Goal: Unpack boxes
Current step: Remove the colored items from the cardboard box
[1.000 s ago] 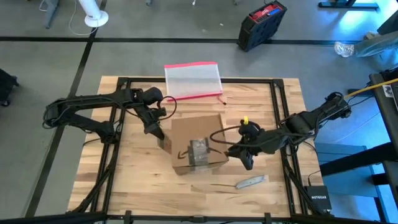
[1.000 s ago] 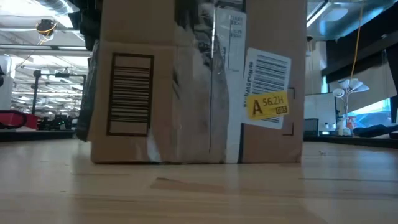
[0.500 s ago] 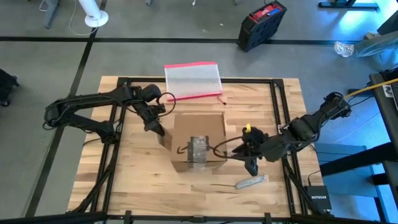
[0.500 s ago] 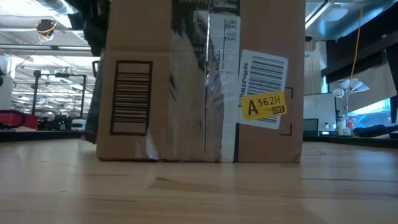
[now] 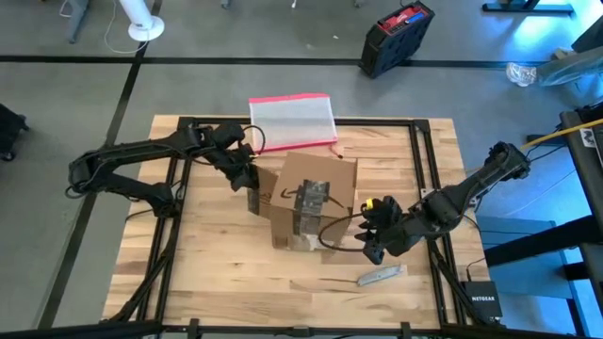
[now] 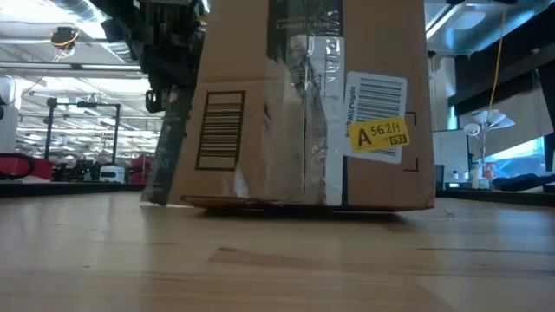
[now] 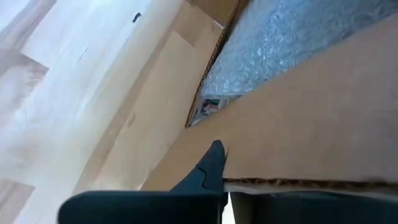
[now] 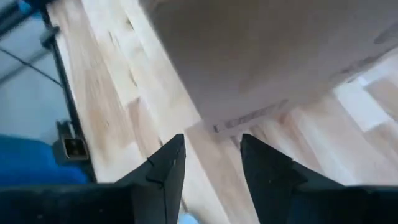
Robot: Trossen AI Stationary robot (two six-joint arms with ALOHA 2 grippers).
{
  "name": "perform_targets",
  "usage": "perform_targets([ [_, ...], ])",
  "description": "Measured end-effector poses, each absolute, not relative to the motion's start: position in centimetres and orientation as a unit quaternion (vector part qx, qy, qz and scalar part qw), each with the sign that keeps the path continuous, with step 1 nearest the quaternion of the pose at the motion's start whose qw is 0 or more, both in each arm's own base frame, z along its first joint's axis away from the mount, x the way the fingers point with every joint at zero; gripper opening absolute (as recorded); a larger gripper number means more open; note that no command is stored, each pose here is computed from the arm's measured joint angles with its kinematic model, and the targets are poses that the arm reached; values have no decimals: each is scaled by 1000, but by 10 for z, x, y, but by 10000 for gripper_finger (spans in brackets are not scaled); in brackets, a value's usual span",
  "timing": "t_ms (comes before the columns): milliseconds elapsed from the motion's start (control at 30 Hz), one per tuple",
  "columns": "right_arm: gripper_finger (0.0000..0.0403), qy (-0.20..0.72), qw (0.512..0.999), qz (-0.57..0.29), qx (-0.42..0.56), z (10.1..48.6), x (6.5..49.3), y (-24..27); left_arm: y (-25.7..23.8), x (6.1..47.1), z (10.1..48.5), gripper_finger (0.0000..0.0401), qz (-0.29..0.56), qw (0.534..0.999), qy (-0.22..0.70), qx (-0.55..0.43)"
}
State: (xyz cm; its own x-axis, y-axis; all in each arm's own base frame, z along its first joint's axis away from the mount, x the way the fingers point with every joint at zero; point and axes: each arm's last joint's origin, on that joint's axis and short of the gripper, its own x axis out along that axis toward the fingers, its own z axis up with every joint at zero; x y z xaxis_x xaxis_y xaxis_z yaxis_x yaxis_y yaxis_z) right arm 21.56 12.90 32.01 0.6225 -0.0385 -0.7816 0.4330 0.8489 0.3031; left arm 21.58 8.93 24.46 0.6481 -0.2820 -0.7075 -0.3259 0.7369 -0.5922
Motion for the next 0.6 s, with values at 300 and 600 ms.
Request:
perform_targets([
  [300, 149, 364, 879, -100, 291, 301, 233, 131, 90, 217, 236, 0, 23, 807, 448, -383],
  [600, 149, 324, 900, -67, 285, 319, 241, 130, 95, 219, 227, 0, 94, 795, 468, -374],
])
